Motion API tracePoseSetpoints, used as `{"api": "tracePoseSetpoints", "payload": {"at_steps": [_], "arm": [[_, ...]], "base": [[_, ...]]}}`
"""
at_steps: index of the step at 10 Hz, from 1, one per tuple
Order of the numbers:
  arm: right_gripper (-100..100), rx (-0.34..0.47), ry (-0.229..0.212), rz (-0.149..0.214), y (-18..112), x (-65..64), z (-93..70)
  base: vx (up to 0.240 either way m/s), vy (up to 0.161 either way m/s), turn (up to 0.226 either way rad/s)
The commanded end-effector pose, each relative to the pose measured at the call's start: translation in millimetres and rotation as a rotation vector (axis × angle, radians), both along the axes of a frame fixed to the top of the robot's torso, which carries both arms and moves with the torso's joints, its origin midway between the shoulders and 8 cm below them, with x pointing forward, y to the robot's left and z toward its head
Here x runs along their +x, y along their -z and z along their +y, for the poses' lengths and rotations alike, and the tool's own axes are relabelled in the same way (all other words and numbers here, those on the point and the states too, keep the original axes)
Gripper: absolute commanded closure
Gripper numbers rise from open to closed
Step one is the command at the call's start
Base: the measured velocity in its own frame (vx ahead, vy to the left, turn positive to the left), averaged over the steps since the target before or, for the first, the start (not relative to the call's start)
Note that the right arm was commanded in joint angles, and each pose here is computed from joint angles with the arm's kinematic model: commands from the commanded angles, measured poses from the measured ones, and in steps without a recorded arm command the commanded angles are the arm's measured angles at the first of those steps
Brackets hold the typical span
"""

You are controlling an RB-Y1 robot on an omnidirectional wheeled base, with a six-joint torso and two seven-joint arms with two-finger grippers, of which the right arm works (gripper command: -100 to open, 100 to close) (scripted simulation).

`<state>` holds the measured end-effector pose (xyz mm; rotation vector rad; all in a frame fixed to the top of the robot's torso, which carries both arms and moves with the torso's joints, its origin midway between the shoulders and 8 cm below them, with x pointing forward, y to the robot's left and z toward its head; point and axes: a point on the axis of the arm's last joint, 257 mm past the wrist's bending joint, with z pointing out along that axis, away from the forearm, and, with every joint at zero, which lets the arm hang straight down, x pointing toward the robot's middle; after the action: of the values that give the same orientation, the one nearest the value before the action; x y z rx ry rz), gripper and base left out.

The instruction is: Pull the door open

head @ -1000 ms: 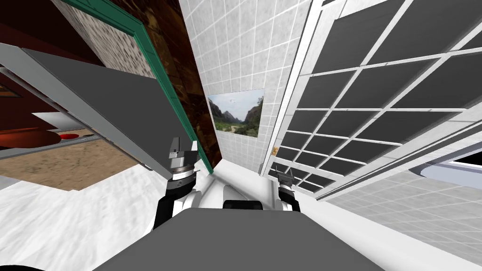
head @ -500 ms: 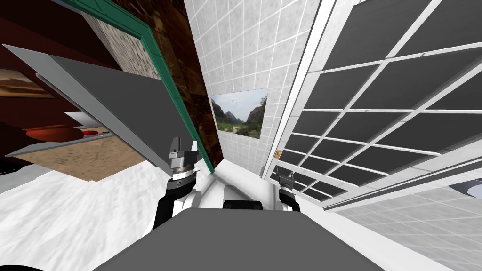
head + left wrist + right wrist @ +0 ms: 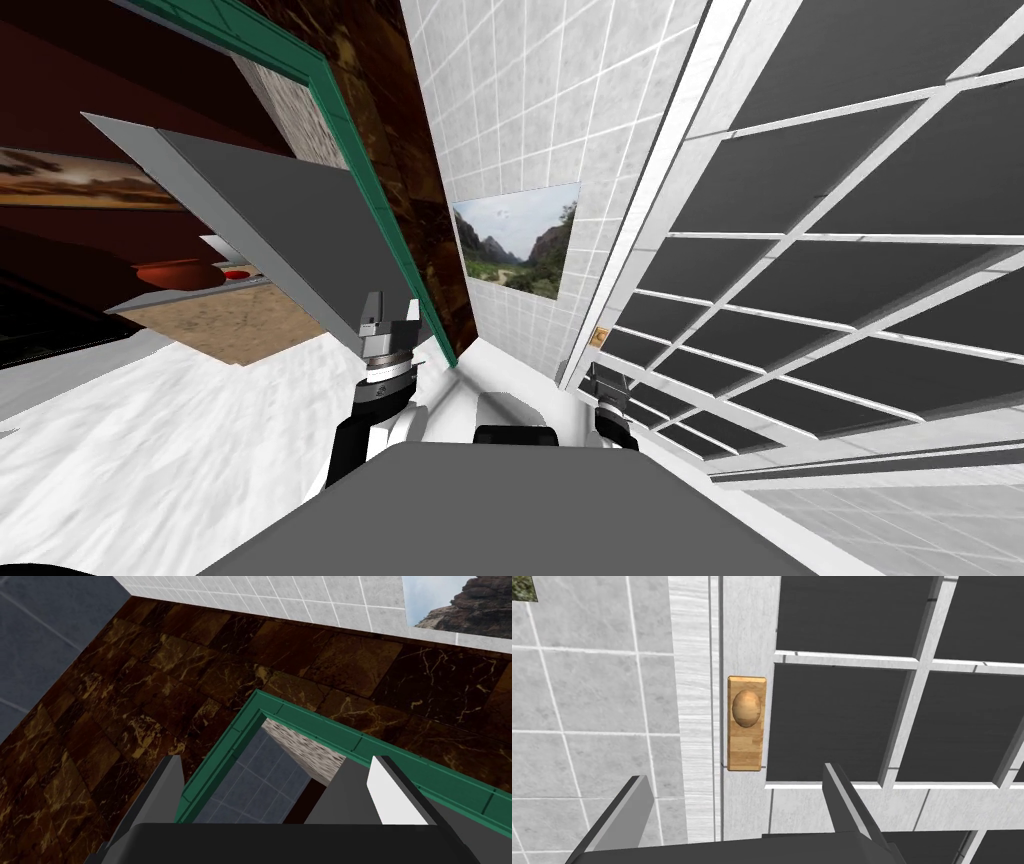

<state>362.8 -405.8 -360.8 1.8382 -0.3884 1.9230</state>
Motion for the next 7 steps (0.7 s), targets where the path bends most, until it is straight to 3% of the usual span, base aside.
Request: {"api": "tracePoseSetpoints", "payload": {"at_steps": [1,7], "arm": [[-100,0.023,0.013,0.001,7.6,-3.4,-4.2],[-100,0.115,0.075,0.006,35.8,-22.1,-21.8]], "base": [[0.065,-0.064,0.091],[0.071,-0.078,0.119]]}}
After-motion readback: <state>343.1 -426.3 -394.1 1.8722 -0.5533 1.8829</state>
